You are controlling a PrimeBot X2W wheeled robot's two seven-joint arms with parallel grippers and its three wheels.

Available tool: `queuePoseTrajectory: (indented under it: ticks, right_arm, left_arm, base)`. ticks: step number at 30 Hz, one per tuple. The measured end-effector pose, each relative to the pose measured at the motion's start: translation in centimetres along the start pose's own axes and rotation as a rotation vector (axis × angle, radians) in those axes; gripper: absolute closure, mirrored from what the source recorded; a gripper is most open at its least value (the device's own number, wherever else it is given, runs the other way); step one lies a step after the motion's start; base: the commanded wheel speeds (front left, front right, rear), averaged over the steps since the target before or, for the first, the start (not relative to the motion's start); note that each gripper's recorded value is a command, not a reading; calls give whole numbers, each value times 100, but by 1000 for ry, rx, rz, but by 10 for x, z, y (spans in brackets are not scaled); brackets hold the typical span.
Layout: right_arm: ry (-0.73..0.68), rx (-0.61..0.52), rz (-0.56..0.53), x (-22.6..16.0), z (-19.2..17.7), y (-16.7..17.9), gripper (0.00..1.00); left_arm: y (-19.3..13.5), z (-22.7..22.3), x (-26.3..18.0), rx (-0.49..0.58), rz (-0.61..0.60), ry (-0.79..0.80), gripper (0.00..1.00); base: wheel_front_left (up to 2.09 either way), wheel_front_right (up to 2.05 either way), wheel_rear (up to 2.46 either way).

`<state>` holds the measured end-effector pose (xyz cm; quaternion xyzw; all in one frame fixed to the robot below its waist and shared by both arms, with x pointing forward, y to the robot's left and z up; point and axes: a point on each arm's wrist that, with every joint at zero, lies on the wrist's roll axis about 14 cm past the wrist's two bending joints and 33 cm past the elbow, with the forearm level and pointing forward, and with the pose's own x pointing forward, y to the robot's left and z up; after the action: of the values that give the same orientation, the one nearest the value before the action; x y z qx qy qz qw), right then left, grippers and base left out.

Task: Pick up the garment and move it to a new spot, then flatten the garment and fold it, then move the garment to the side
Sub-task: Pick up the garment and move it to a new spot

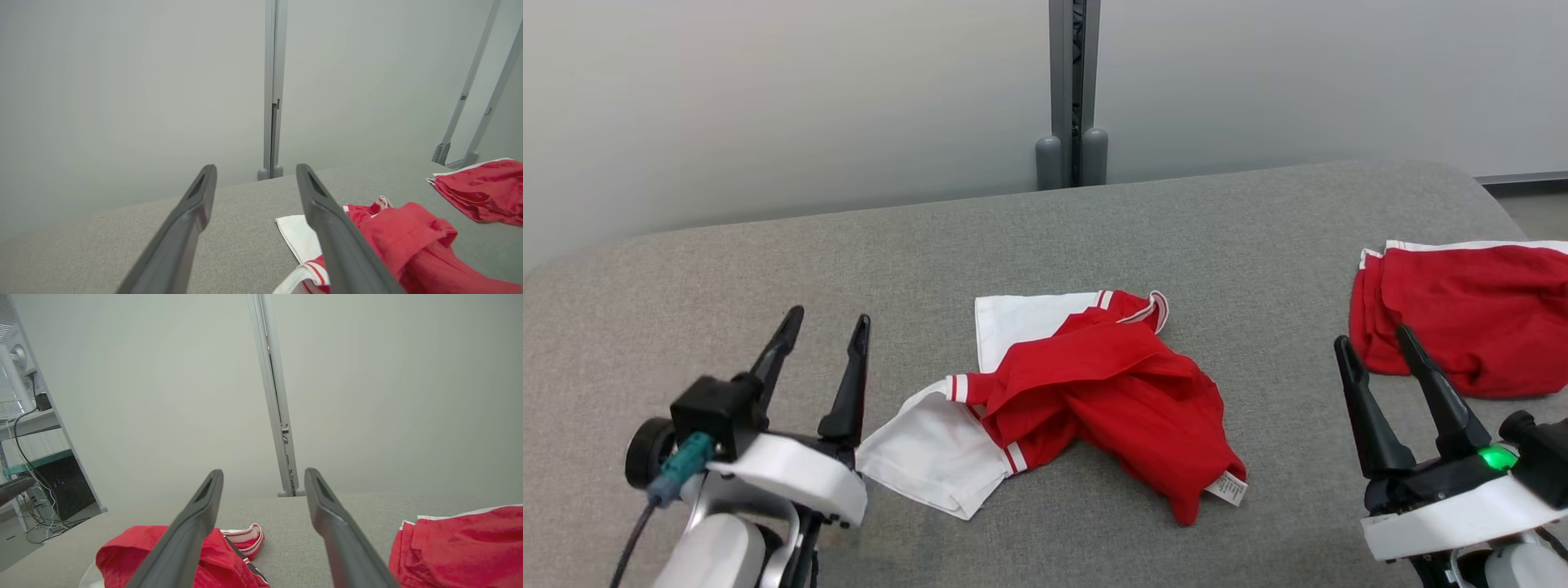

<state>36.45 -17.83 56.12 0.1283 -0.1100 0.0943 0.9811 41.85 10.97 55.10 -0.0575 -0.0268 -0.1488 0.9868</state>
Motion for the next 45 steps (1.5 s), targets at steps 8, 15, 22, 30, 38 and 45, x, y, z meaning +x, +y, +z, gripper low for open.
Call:
queuePoseTrajectory:
  ticks: [8,15,22,30,38,45]
  right_arm:
    - [-19,-17,-78,-9,6,-21,0]
    - [12,-27,-117,-15,-5,-31,0]
    - [39,-25,-108,-14,-12,-31,0]
    - [52,-20,-79,-10,-16,-23,0]
    - [62,-21,-60,-10,-19,-19,0]
    - [62,-18,-53,-10,-19,-17,0]
  left_arm:
    - [11,-32,-32,15,123,-14,0]
    - [19,-34,-52,-44,227,-35,0]
    - [16,-51,-61,-66,223,5,0]
    - [20,-52,-63,-69,224,4,0]
    - [22,-52,-64,-68,222,1,0]
    - [20,-52,-64,-71,215,1,0]
  base:
    - [0,0,0]
    - [0,0,0]
    - [0,0,0]
    - [0,0,0]
    - [0,0,0]
    - [0,0,0]
